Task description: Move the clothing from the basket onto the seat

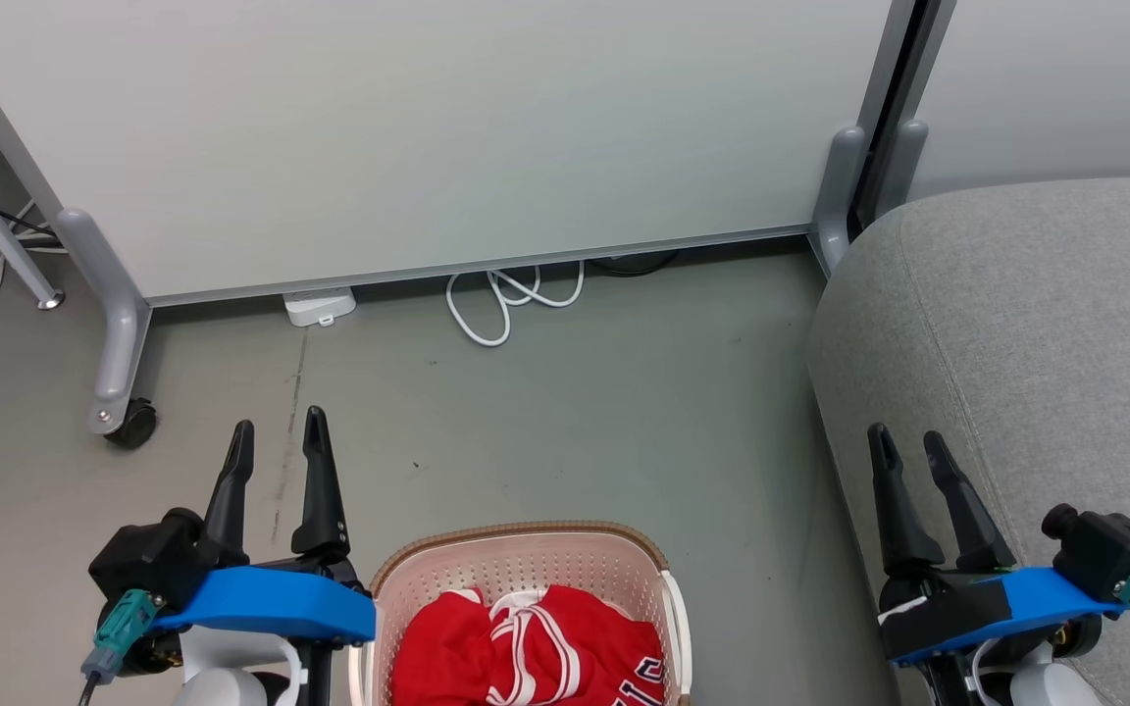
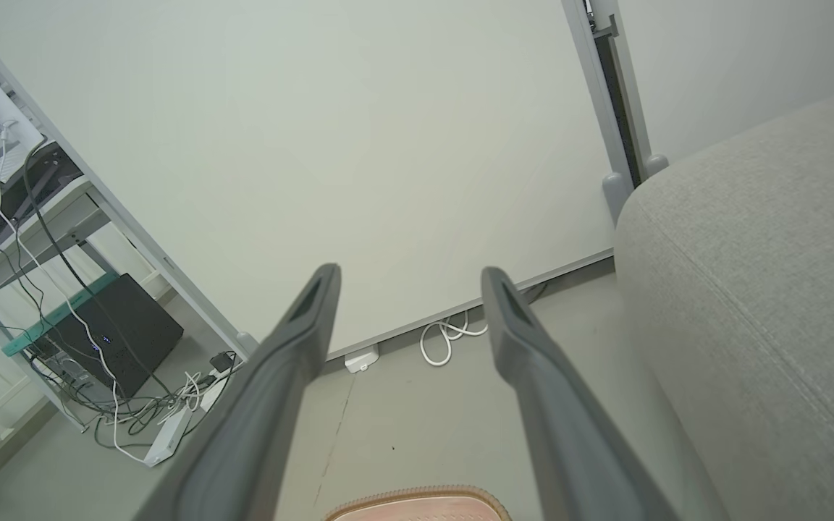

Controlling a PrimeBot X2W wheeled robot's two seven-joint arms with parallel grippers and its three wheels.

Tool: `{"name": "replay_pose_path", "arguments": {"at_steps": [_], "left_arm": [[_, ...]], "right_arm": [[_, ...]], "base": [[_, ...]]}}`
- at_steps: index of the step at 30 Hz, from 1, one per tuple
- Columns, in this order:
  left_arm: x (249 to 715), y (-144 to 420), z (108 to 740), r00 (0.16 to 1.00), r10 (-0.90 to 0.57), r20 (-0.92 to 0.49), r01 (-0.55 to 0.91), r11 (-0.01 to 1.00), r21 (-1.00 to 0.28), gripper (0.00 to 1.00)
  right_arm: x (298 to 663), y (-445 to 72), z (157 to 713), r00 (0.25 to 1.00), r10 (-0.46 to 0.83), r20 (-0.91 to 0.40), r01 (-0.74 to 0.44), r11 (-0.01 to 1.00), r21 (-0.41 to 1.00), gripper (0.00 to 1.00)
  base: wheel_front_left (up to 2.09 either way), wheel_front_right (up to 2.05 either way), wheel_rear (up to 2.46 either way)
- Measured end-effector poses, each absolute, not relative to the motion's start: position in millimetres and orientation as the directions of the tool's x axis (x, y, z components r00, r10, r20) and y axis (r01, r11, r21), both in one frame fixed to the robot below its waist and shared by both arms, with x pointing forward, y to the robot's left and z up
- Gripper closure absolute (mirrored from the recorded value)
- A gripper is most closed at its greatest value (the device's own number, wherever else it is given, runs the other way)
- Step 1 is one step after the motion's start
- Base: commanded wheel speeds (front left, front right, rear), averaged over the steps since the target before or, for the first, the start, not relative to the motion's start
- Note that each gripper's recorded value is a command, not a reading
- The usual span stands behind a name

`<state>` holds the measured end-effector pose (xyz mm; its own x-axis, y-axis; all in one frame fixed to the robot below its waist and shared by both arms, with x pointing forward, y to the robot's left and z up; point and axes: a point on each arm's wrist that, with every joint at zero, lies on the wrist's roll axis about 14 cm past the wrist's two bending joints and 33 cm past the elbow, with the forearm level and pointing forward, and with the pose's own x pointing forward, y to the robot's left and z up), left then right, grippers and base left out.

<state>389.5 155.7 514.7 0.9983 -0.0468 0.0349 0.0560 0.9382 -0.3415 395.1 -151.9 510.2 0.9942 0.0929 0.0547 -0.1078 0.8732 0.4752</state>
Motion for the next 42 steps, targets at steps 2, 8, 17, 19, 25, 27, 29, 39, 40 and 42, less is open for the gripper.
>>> {"name": "replay_pose_path", "arguments": {"at_steps": [2,8,17,19,25,27,29,39,40,42], "left_arm": [[389.5,155.7,515.4,0.998,-0.047,0.040,0.058,0.944,-0.325,0.00],[389.7,155.0,518.4,0.997,-0.052,0.059,0.066,0.961,-0.269,0.00],[391.2,150.9,524.9,0.993,-0.076,0.094,0.093,0.975,-0.200,0.00],[391.0,149.3,525.8,0.991,-0.086,0.102,0.104,0.977,-0.188,0.00],[390.6,145.0,526.5,0.987,-0.112,0.113,0.128,0.981,-0.148,0.00],[390.5,144.0,525.9,0.987,-0.117,0.114,0.132,0.982,-0.136,0.00],[390.5,143.7,524.8,0.987,-0.118,0.113,0.132,0.984,-0.123,0.00],[390.4,139.8,521.9,0.984,-0.135,0.115,0.143,0.988,-0.065,0.00],[390.5,139.5,522.1,0.984,-0.136,0.118,0.143,0.988,-0.061,0.00],[390.4,138.8,522.0,0.983,-0.141,0.120,0.149,0.987,-0.053,0.00]], "right_arm": [[395.4,-151.0,510.7,0.994,0.096,0.059,-0.112,0.882,0.459,0.00],[396.5,-147.6,512.4,0.991,0.110,0.069,-0.129,0.904,0.407,0.00],[398.9,-142.6,516.6,0.987,0.131,0.091,-0.154,0.929,0.338,0.00],[398.9,-141.6,516.7,0.986,0.135,0.093,-0.158,0.934,0.320,0.00],[399.5,-138.7,516.3,0.984,0.148,0.097,-0.169,0.945,0.281,0.00],[399.9,-137.7,516.3,0.983,0.153,0.100,-0.174,0.949,0.263,0.00],[400.3,-136.5,516.0,0.982,0.158,0.099,-0.178,0.952,0.250,0.00],[401.5,-130.2,517.6,0.976,0.184,0.113,-0.202,0.962,0.182,0.00],[401.5,-129.8,517.5,0.976,0.186,0.113,-0.204,0.963,0.175,0.00],[401.4,-128.6,517.7,0.975,0.191,0.116,-0.209,0.964,0.163,0.00]], "base": [[0.00,0.00,0.00],[0.00,0.00,0.00],[0.00,0.00,0.00],[0.00,0.00,0.00],[0.00,0.00,0.00],[0.00,0.00,0.00],[0.00,0.00,0.00],[0.00,0.00,0.00],[0.00,0.00,0.00],[0.00,0.00,0.00]]}}
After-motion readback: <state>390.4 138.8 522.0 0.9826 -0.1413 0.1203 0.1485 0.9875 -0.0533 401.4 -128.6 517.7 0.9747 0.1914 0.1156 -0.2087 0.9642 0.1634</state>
